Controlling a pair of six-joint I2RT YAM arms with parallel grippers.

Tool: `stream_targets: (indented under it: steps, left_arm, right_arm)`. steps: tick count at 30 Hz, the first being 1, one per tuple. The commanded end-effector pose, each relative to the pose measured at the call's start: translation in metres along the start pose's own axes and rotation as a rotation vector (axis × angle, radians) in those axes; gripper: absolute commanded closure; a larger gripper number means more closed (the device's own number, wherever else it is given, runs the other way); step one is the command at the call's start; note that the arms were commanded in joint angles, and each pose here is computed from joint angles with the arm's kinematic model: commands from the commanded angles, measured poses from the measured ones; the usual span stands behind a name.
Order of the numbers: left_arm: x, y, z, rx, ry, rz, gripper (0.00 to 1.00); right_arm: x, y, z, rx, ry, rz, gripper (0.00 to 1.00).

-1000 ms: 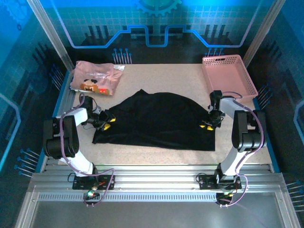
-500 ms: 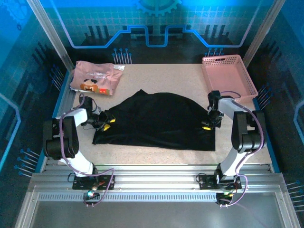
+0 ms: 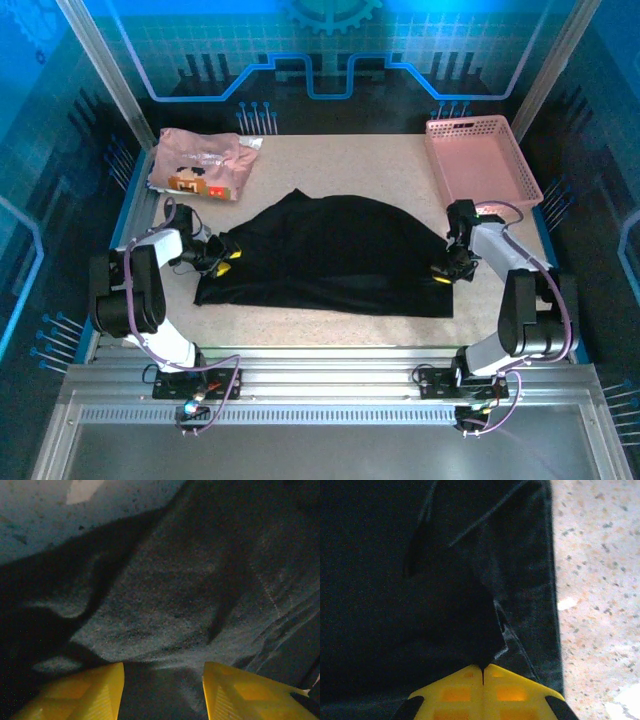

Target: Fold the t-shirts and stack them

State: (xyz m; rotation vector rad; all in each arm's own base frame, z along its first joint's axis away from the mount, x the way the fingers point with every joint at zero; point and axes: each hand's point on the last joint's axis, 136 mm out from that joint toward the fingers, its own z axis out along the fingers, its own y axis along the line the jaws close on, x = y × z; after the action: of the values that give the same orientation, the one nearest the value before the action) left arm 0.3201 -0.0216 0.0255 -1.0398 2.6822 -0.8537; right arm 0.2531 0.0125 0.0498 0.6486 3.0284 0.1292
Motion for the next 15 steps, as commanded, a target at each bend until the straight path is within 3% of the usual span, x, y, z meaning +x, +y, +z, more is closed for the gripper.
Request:
stream_targets:
  steps: [1, 8, 15]
  left_arm:
    - [0.004, 0.016, -0.002, -0.053, 0.014, 0.003, 0.53]
    - [0.002, 0.018, -0.001, -0.069, 0.016, 0.015, 0.52]
    - [0.0, 0.023, 0.002, -0.09, 0.013, 0.03, 0.51]
  right_arm:
    - [0.005, -0.012, -0.013, 0.016, -0.008, 0.042, 1.0]
    - [0.01, -0.015, -0.041, 0.021, -0.018, 0.05, 1.0]
    - [0.004, -0.029, -0.036, 0.056, 0.013, 0.067, 1.0]
